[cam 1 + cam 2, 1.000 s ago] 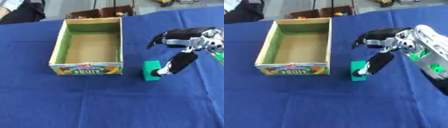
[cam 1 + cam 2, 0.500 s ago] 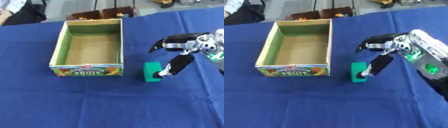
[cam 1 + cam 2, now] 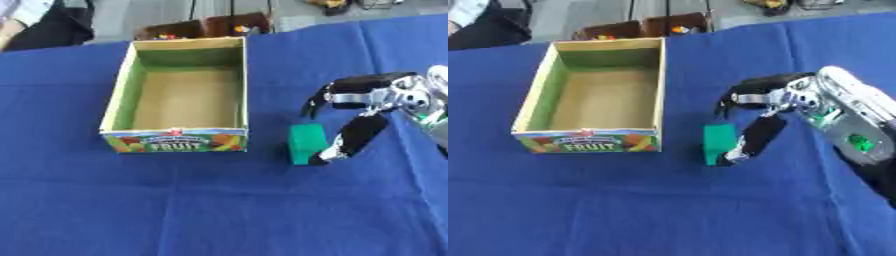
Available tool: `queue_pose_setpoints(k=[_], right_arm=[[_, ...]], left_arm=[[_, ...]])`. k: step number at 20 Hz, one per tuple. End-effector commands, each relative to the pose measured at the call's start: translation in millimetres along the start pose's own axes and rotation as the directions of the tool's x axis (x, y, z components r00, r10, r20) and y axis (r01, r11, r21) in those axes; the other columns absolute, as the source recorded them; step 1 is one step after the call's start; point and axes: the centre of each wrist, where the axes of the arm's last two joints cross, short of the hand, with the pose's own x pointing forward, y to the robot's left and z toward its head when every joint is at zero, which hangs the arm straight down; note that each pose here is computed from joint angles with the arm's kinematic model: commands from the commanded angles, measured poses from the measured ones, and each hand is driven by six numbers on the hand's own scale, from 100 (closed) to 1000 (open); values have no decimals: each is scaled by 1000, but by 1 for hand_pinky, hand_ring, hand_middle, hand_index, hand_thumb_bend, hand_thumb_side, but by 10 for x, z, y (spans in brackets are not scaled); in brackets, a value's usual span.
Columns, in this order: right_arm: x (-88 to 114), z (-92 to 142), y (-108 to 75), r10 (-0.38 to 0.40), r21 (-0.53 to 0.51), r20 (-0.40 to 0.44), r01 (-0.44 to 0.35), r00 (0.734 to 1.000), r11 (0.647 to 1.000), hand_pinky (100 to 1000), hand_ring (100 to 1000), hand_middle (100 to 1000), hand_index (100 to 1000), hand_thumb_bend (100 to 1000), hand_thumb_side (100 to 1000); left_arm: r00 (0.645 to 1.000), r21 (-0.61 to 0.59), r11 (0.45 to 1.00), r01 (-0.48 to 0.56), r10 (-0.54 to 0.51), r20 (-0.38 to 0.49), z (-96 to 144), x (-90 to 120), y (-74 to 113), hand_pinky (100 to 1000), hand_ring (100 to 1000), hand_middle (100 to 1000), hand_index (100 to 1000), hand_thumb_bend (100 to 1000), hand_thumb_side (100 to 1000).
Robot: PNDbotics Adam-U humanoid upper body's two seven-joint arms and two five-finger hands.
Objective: Pick up objects on the table and place them in the box.
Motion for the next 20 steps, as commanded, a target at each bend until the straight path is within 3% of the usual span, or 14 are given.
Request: queue_pose_setpoints(k=[1,10,15,20], right_arm=[[30,107,-66,50,-49,-28,-52,998,997,837,886,703,863,563,514],[31,14,20,29,-68,-29,-31,999,997,811,850,706,859,521,490],[59,-21,58,31,-66,-24,-33,999,997,803,844,759,855,497,471],[70,-52,75,22,-87,-27,-24,999,996,786,825,727,832,452,474]], left_arm=[[999,-3,1000,2,-2,32,-71,63,18,850,986,975,1000,100,1000],[1000,5,1000,-5,5,30,-74,64,6,849,985,974,1000,100,1000],[999,5,1000,-9,9,30,-79,66,-3,849,985,974,1000,100,1000],[1000,7,1000,-12,11,29,-81,67,-7,849,985,975,1000,100,1000]])
